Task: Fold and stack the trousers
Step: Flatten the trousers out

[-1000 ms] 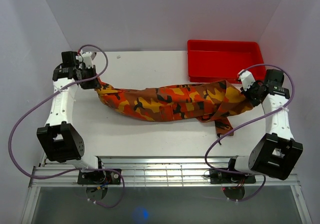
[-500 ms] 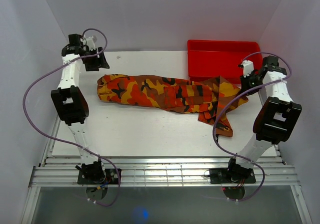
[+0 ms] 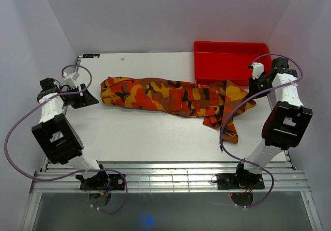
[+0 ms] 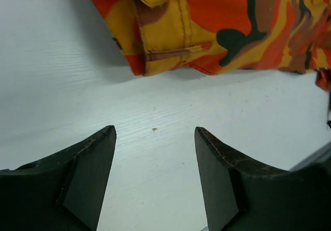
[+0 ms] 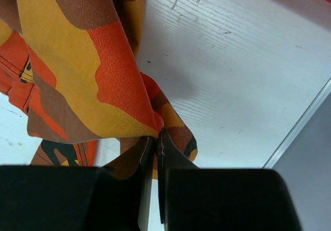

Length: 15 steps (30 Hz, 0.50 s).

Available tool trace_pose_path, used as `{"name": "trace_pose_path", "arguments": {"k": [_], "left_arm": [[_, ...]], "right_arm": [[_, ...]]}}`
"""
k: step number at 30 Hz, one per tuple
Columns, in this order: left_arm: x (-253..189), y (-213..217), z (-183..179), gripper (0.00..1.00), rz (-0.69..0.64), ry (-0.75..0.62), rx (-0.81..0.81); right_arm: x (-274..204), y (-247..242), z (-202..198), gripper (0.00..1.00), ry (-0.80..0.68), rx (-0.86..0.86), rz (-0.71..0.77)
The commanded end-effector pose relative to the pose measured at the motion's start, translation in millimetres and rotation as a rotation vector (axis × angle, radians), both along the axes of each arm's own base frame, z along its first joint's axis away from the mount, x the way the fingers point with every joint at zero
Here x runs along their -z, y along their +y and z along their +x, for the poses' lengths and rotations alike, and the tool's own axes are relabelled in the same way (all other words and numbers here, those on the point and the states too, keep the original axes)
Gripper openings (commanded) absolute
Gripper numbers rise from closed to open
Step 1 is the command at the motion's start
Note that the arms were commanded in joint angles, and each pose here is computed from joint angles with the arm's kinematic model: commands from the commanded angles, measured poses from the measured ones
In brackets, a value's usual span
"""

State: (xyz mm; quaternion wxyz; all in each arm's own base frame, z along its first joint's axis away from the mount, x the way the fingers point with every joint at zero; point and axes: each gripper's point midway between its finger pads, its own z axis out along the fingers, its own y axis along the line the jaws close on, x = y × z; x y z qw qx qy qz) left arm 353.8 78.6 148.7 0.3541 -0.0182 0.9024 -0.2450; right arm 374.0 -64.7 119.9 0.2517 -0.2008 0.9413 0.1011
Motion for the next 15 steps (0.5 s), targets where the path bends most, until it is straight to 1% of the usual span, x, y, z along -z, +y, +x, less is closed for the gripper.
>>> {"name": "trace_pose_path", "arguments": {"k": [1,2,4,6,7,11,12,15], "left_arm": [[5,-41,4,0.73,-0.09,-0.168,0.197],[6,-47,4,0.73,-0.13,-0.192,0.219],[17,-48,12,0.75,-0.17,-0.211,0.208],[21,-46,23,0.76,-0.176,-0.255,0.208],[26,-49,23,0.77,-0.201,-0.24,0.195],[39,-57,36,0.78,-0.167,-0.277,0.214],[42,-57,41,0.78,-0.144,-0.296,0.22],[57,-64,45,0.78,-0.119,-0.287,0.226]], "right_arm": [[-37,-2,9,0.08,-0.072,0.018,-0.019],[-37,-2,8,0.08,-0.062,0.016,-0.012],[-40,4,2,0.08,-0.038,-0.003,0.013],[-40,10,-4,0.08,-0.017,-0.031,0.036],[-37,13,-13,0.08,0.017,-0.037,0.052],[-24,30,-40,0.08,0.11,-0.069,0.123],[-21,33,-44,0.08,0.123,-0.074,0.132],[-13,36,-49,0.08,0.135,-0.069,0.141]]}}
